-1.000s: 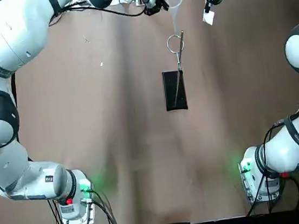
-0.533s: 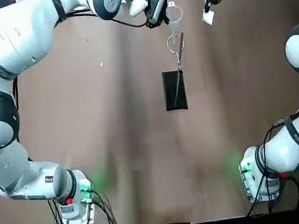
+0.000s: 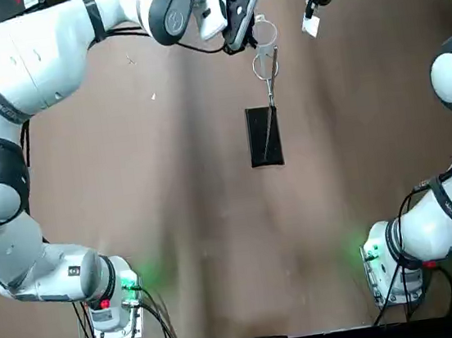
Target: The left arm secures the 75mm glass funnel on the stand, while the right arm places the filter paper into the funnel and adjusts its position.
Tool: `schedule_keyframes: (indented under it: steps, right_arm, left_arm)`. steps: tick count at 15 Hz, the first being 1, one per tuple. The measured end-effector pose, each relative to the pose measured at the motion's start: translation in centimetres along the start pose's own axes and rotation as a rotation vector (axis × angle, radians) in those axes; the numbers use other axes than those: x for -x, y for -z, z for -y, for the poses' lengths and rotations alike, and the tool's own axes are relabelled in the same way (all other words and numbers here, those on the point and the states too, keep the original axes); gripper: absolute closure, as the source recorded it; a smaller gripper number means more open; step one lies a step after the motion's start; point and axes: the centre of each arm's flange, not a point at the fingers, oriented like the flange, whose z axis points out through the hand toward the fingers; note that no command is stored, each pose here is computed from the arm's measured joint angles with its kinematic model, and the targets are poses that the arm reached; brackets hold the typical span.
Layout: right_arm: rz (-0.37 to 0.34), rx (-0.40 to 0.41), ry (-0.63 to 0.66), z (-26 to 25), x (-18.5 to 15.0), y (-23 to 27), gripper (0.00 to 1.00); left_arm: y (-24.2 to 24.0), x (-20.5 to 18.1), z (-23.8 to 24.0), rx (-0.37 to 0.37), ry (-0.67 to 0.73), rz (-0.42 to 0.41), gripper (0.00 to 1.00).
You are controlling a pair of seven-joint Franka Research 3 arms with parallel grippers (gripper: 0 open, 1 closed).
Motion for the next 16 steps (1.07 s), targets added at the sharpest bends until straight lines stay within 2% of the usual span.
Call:
schedule_keyframes:
  steps: [5, 11, 16]
  right_arm:
    - [0.002, 0.007, -0.031, 0.1, 0.8, -0.4, 0.99]
    - [-0.015, 0.037, 0.001, 0.4, 4.0, -2.3, 0.99]
    - [-0.017, 0.041, 0.006, 0.4, 4.4, -2.5, 0.99]
  left_arm:
    - [-1.8, -0.4, -1.1, -0.011, -0.02, 0.01, 0.97]
    - [-3.1, -0.5, -1.9, -0.019, -0.049, 0.031, 0.96]
    - [-4.3, 0.0, -2.5, -0.029, -0.063, 0.044, 0.95]
